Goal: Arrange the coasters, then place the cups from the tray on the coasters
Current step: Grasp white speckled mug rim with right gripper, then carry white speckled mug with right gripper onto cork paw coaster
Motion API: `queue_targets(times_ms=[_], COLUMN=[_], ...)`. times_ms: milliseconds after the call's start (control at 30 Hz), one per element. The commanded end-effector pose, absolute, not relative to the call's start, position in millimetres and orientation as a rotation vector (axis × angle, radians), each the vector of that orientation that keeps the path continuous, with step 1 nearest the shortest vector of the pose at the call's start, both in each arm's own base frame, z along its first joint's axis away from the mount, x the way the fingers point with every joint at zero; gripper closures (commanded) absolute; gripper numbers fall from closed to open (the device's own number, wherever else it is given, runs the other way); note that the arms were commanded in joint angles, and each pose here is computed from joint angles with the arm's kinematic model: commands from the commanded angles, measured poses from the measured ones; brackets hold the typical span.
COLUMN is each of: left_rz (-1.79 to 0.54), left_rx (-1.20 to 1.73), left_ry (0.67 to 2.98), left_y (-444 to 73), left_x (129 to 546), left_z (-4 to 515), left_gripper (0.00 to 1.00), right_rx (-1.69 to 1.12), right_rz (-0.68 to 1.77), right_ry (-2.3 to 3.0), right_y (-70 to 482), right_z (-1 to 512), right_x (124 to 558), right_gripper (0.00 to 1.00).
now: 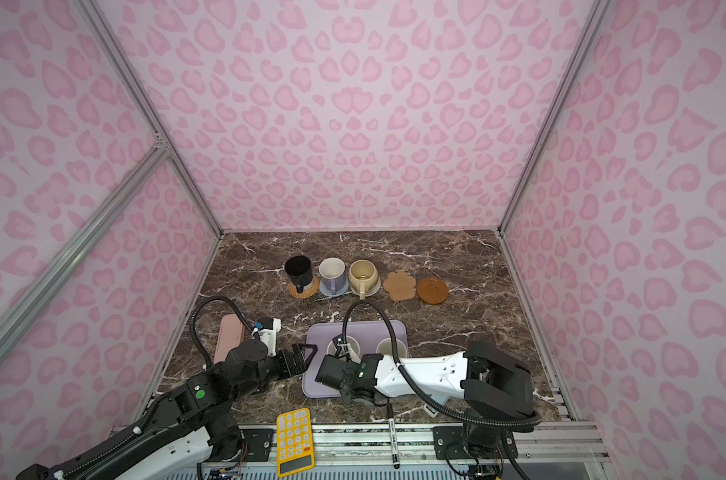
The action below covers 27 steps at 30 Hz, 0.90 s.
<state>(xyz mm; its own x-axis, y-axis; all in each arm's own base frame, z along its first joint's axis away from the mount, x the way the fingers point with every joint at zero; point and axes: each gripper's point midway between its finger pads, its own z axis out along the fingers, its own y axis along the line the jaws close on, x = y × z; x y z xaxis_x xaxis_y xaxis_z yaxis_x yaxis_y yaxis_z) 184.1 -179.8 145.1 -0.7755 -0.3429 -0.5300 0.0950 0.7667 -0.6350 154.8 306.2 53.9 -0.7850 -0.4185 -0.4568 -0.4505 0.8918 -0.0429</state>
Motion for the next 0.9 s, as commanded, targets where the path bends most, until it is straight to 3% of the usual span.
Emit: queue_targets(times_ms=[0, 133, 600, 867], left_rz=[-0.882, -0.94, -0.893, -0.914], left_rx=[-0.196, -0.196, -0.255, -0.146], left_ry=[2.283, 2.236, 2.088, 2.063], left_y=[-179, -184, -171, -191], left_x=[187, 189, 206, 214], left_z=[151, 165, 216, 241], left_gripper=[0.03, 0.03, 0.03, 0.03], right_rx=[-0.62, -0.616, -0.524, -0.444], right_rz=[0.065, 0.121, 0.18, 0.194], right_ry=[2.563, 2.504, 2.374, 2.324], right_y=[304, 312, 308, 284], right_z=[57, 75, 139, 175], right_x=[162, 167, 215, 248], right_gripper=[0.94, 1.0, 1.0, 1.0])
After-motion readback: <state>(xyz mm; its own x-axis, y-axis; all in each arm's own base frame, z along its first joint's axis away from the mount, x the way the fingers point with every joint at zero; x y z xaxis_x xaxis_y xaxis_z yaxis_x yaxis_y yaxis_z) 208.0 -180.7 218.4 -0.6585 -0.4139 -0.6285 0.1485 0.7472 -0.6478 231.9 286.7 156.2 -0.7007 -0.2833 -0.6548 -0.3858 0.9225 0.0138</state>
